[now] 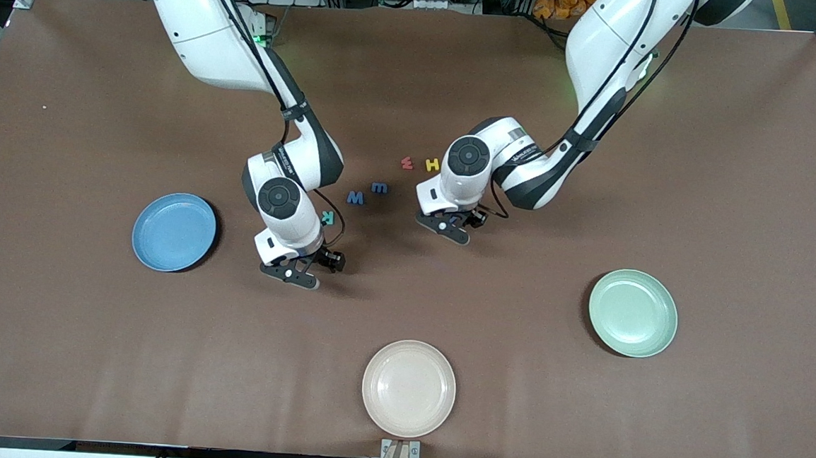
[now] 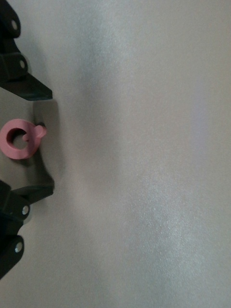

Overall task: Sort uppercase to blue plate, lowercase to green plate
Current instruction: 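Grasp the blue a with the left gripper while the right gripper grasps the pink letter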

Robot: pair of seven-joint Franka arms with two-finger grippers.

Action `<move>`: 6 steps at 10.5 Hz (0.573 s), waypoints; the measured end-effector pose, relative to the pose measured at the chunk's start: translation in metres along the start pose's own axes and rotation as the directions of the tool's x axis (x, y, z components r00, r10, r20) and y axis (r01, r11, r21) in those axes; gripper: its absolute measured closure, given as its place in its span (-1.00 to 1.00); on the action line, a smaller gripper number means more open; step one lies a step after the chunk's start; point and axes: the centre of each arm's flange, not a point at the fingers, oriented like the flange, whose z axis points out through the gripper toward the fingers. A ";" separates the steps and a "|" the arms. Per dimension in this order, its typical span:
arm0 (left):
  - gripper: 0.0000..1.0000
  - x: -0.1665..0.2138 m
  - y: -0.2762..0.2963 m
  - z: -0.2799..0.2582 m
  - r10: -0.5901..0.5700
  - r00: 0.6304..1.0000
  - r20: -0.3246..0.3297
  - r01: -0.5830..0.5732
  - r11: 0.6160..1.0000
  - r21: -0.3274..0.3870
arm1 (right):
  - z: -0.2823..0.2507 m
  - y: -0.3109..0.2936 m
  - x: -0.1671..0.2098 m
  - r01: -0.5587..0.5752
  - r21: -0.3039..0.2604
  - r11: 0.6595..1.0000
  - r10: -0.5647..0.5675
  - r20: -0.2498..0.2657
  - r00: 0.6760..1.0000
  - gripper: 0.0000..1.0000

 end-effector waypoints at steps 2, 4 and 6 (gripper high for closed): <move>-0.15 0.001 0.001 0.001 -0.011 1.000 -0.009 0.011 1.000 -0.006 | 0.002 0.001 -0.001 0.023 -0.003 1.000 -0.023 0.004 1.000 -0.37; -0.14 0.000 0.004 0.003 -0.012 1.000 -0.009 0.012 1.000 -0.009 | 0.001 0.000 -0.002 0.038 -0.001 0.999 -0.038 0.009 0.999 -0.32; -0.11 -0.002 0.006 0.007 -0.010 1.000 -0.004 0.010 1.000 -0.009 | 0.001 0.000 -0.002 0.041 -0.002 0.999 -0.041 0.014 0.999 -0.30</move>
